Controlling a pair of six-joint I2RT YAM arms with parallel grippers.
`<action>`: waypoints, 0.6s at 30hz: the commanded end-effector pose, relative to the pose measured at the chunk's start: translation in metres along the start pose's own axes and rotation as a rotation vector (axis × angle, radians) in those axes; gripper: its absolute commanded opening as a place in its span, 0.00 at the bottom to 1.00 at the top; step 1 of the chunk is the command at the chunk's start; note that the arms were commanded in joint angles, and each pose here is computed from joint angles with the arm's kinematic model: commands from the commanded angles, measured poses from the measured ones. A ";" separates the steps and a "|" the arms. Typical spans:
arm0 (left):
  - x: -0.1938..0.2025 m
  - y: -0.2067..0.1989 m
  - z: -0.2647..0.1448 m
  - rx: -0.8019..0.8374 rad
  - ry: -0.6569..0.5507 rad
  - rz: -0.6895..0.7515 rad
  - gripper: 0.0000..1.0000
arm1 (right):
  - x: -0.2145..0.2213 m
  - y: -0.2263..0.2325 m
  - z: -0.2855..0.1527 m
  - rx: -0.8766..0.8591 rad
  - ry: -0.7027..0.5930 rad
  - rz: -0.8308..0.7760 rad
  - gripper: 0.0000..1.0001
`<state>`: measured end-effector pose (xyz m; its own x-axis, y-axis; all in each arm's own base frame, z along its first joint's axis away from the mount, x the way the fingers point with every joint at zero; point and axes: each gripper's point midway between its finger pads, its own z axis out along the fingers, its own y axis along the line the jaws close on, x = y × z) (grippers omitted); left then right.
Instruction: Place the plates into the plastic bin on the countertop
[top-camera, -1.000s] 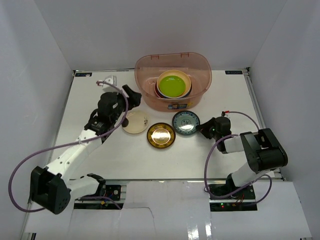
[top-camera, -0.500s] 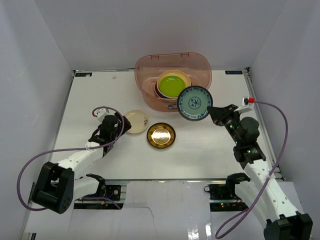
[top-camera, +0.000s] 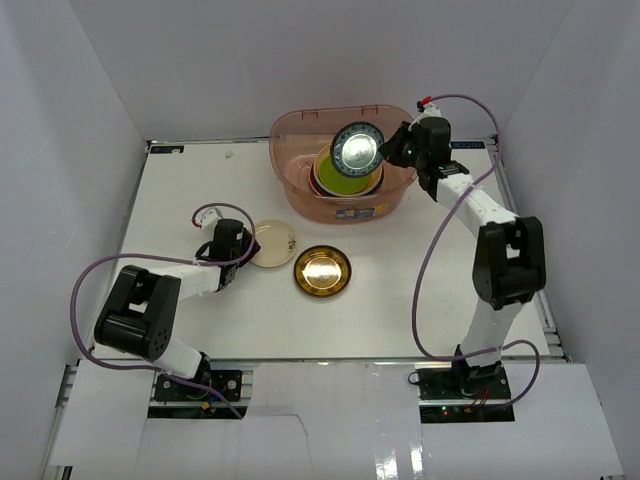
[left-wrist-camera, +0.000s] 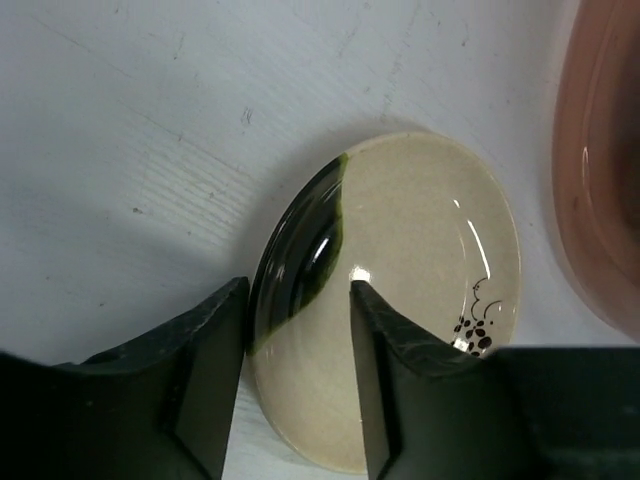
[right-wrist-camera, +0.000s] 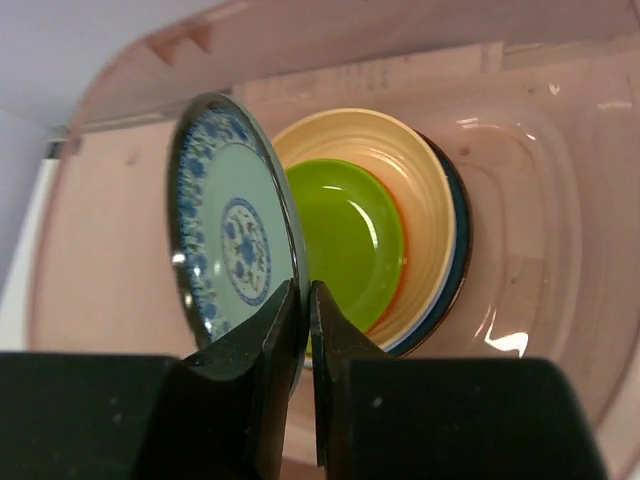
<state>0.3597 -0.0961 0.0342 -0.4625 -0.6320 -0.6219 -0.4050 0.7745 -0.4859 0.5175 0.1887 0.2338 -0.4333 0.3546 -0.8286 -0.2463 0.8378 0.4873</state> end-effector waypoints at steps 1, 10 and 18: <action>-0.008 -0.003 0.004 -0.003 -0.019 -0.017 0.52 | 0.002 -0.002 0.029 0.010 0.037 -0.042 0.16; -0.024 0.004 -0.020 -0.008 -0.091 -0.025 0.00 | -0.002 0.025 0.042 -0.066 0.099 -0.050 0.73; -0.046 -0.039 -0.105 0.274 -0.117 -0.022 0.00 | 0.038 0.042 -0.102 -0.171 -0.020 -0.041 0.76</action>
<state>0.3279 -0.0891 0.1090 -0.3586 -0.6623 -0.6578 -0.2939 0.7489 -0.5939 0.4458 0.1981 0.2205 -0.5195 0.2794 -0.8075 -0.3106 0.8187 0.4830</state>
